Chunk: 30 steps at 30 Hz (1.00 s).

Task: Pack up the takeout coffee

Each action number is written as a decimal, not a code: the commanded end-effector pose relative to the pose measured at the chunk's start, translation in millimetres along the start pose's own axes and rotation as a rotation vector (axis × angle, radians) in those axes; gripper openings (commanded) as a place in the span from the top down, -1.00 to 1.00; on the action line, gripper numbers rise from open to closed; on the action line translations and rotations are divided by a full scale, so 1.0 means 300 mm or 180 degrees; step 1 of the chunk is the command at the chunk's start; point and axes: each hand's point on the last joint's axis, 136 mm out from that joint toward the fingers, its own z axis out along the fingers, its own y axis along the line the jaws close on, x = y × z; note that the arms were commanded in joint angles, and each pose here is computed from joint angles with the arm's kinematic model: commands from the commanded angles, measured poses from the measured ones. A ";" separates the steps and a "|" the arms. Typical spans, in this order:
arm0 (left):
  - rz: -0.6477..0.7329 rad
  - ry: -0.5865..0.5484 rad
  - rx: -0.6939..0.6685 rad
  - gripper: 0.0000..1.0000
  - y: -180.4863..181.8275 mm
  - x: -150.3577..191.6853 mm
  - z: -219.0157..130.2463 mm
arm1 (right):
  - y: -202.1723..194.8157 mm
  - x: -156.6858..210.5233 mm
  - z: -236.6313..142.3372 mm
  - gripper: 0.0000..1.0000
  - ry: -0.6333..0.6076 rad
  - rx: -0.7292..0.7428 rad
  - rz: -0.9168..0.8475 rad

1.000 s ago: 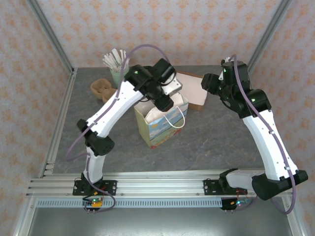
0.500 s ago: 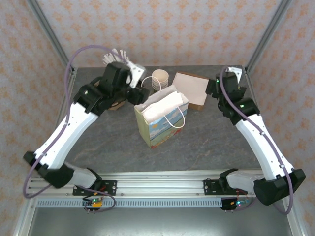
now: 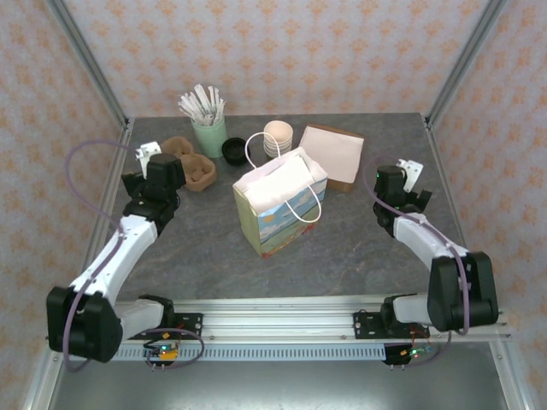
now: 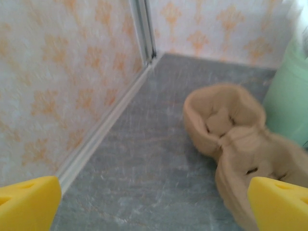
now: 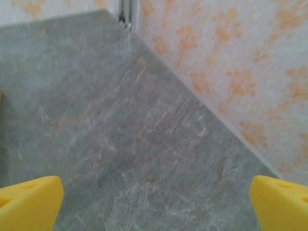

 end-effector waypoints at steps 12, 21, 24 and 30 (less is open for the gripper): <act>-0.0249 -0.0507 0.0648 -1.00 -0.102 0.090 0.135 | 0.153 0.091 0.037 -0.99 -0.0450 -0.1078 0.0175; -0.0167 -0.0371 0.0620 -1.00 -0.072 0.168 0.113 | 0.156 0.117 0.065 -0.99 -0.0435 -0.1031 0.0189; -0.0227 -0.0525 0.0701 -1.00 -0.072 0.219 0.107 | 0.156 0.118 0.065 -0.99 -0.0426 -0.1030 0.0192; -0.0154 -0.0481 0.0787 -1.00 -0.109 0.293 0.149 | 0.156 0.120 0.065 -0.99 -0.0421 -0.1031 0.0184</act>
